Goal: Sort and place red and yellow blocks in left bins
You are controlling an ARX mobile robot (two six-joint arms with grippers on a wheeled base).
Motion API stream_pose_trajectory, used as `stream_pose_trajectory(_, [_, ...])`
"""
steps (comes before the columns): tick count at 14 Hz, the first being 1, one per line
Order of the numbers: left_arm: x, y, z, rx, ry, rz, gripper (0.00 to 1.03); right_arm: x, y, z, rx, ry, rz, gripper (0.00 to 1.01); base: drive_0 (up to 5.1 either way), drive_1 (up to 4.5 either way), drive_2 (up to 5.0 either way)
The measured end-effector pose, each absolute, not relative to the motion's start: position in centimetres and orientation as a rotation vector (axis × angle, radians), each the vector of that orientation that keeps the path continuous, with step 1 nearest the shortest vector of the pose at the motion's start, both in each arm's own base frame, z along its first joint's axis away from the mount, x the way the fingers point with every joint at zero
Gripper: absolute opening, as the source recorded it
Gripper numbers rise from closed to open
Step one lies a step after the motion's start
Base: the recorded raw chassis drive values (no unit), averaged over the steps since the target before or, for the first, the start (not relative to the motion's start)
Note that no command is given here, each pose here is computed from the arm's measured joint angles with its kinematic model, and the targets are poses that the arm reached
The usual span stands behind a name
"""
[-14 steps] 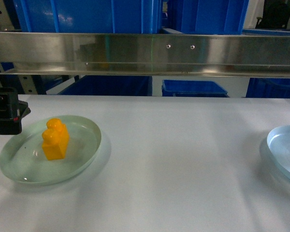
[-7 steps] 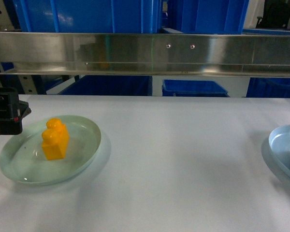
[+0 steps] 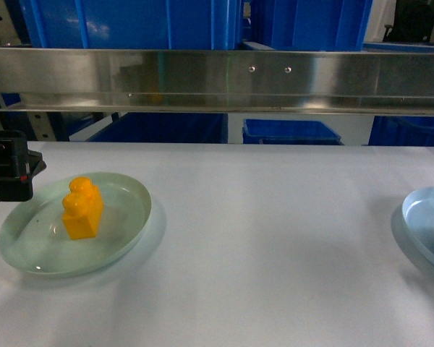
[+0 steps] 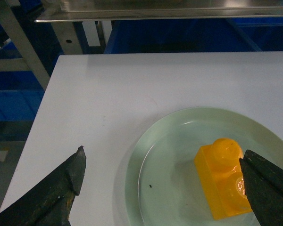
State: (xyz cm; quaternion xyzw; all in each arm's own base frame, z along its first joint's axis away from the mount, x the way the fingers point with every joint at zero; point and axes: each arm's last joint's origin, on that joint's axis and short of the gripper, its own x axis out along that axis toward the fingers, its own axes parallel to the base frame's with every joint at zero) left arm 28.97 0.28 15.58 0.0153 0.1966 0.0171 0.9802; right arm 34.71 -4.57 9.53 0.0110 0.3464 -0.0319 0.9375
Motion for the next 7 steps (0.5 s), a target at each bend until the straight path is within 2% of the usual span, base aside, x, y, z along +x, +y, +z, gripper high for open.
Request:
stream_pose_trajectory(2, [29.0, 0.3, 15.6, 0.031, 0.396, 0.034, 0.98, 34.5, -4.3, 10.6, 0.017, 0.676, -0.061, 0.29, 0.0, 0.0, 0.0])
stream_pose_trajectory(3, [29.0, 0.3, 15.6, 0.031, 0.396, 0.034, 0.98, 34.1, -3.9, 12.0, 0.009, 0.623, -0.051, 0.29, 0.0, 0.0, 0.0])
stream_pose_trajectory(4, [29.0, 0.3, 15.6, 0.031, 0.396, 0.034, 0.98, 33.3, -3.4, 13.7, 0.013, 0.572, -0.03, 0.29, 0.0, 0.0, 0.0])
stream_pose_trajectory(6, [29.0, 0.3, 15.6, 0.031, 0.396, 0.034, 0.98, 29.7, -1.7, 19.4, 0.035, 0.422, 0.053, 0.29, 0.0, 0.0, 0.0])
stream_pose_trajectory(7, [29.0, 0.3, 15.6, 0.031, 0.396, 0.034, 0.98, 28.2, -1.0, 21.3, 0.04, 0.365, 0.083, 0.29, 0.0, 0.0, 0.0])
